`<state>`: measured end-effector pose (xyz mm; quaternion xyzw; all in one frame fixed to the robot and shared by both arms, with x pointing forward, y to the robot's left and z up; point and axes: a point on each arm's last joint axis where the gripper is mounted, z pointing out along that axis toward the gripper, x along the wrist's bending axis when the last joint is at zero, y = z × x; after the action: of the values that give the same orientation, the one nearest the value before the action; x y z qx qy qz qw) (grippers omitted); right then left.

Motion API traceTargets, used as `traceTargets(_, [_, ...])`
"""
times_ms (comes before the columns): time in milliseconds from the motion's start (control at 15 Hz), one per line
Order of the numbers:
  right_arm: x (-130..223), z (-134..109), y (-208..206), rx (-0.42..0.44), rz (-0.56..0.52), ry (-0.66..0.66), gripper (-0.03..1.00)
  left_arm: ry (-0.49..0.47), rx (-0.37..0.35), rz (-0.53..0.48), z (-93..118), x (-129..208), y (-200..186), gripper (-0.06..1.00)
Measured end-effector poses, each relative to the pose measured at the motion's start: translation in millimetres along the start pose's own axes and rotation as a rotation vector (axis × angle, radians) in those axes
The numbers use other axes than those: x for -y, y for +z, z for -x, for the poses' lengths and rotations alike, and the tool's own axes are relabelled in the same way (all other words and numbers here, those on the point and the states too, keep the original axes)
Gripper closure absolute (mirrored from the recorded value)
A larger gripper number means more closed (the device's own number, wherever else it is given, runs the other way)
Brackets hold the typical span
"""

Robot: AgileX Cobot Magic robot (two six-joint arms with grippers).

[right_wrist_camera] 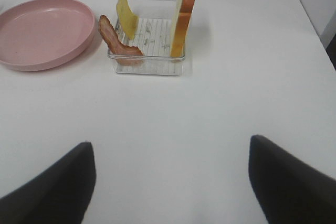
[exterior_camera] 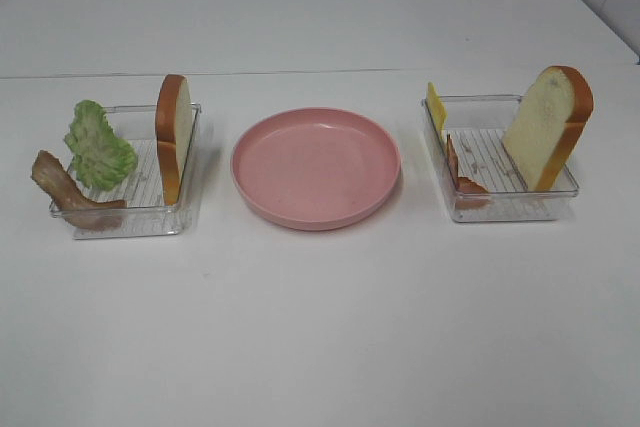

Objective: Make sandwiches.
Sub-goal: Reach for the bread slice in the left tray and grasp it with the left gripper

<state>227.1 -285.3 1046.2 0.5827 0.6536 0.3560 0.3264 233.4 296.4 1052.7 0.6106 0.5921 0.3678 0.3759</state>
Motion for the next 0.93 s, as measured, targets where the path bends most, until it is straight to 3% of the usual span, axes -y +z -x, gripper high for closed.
traceTargets(267, [0,0,0,0.0,0.0,0.0,0.21,0.0,0.0,0.007,0,-1,-1,0.02])
traceTargets(533, [0,0,0,0.0,0.0,0.0,0.21,-0.011,0.016,0.003,1,-29,-5,0.02])
traceTargets(733, [0,0,0,0.0,0.0,0.0,0.21,-0.049,0.061,-0.058,3,-58,12,0.02])
traceTargets(933, [0,0,0,0.0,0.0,0.0,0.21,-0.089,0.117,-0.237,4,-105,56,0.04])
